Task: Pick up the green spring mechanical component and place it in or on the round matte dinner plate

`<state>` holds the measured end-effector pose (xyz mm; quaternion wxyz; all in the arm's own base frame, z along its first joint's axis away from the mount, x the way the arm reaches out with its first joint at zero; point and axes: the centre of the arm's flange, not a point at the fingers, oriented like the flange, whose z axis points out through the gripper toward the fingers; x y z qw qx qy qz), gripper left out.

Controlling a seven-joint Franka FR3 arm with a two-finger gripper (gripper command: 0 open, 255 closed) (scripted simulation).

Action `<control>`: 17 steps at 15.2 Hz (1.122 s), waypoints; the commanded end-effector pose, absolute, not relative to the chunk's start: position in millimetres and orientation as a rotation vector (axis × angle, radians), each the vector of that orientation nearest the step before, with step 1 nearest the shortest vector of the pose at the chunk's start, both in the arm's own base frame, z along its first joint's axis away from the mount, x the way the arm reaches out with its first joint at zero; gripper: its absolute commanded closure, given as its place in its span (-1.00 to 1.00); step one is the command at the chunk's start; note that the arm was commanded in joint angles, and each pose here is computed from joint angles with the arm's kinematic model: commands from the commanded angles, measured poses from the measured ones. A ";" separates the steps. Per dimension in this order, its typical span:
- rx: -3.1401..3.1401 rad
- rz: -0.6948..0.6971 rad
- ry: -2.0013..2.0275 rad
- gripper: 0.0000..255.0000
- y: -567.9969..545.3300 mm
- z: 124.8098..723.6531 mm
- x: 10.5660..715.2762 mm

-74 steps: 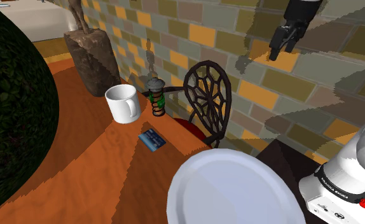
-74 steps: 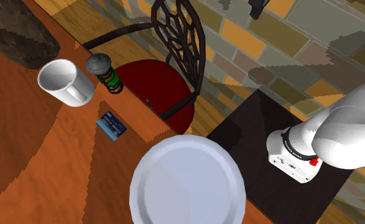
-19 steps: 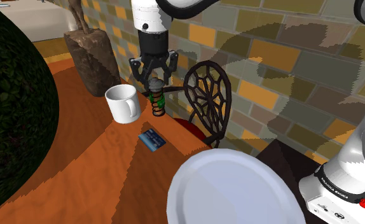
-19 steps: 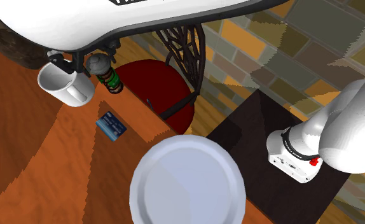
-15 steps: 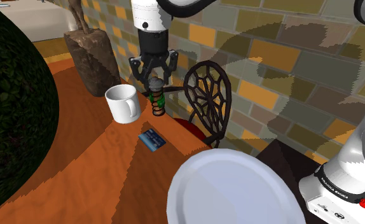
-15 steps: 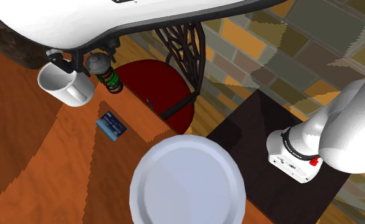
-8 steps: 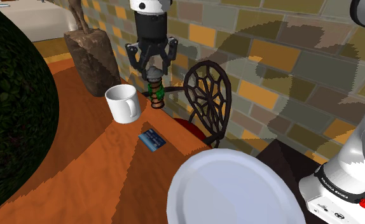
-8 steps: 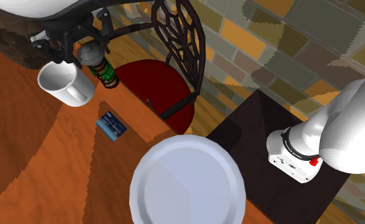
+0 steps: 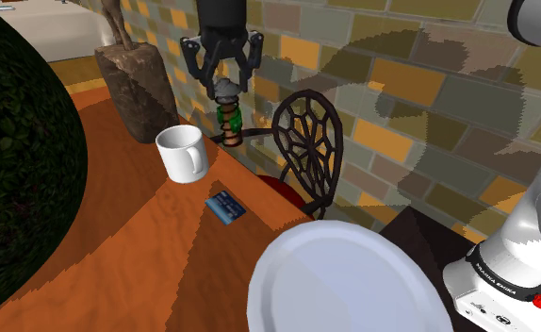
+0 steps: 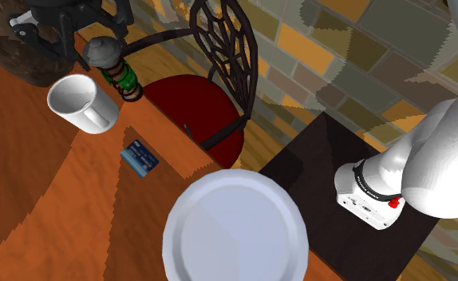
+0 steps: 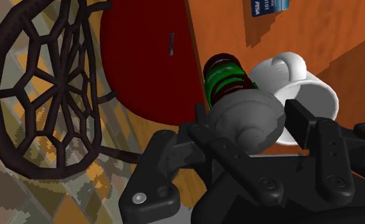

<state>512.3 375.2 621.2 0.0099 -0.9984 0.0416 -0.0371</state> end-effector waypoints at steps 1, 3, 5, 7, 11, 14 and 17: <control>-3.117 -0.116 0.130 1.00 375.0 629.6 512.2; -3.117 -0.116 0.130 1.00 377.4 633.8 486.3; -3.117 -0.116 0.130 1.00 379.9 638.0 460.4; -3.117 -0.116 0.130 1.00 382.4 642.2 434.4; -3.117 -0.116 0.130 1.00 387.4 650.5 382.5; -3.117 -0.116 0.130 1.00 391.2 656.8 343.6; -3.117 -0.116 0.130 1.00 394.9 663.1 304.7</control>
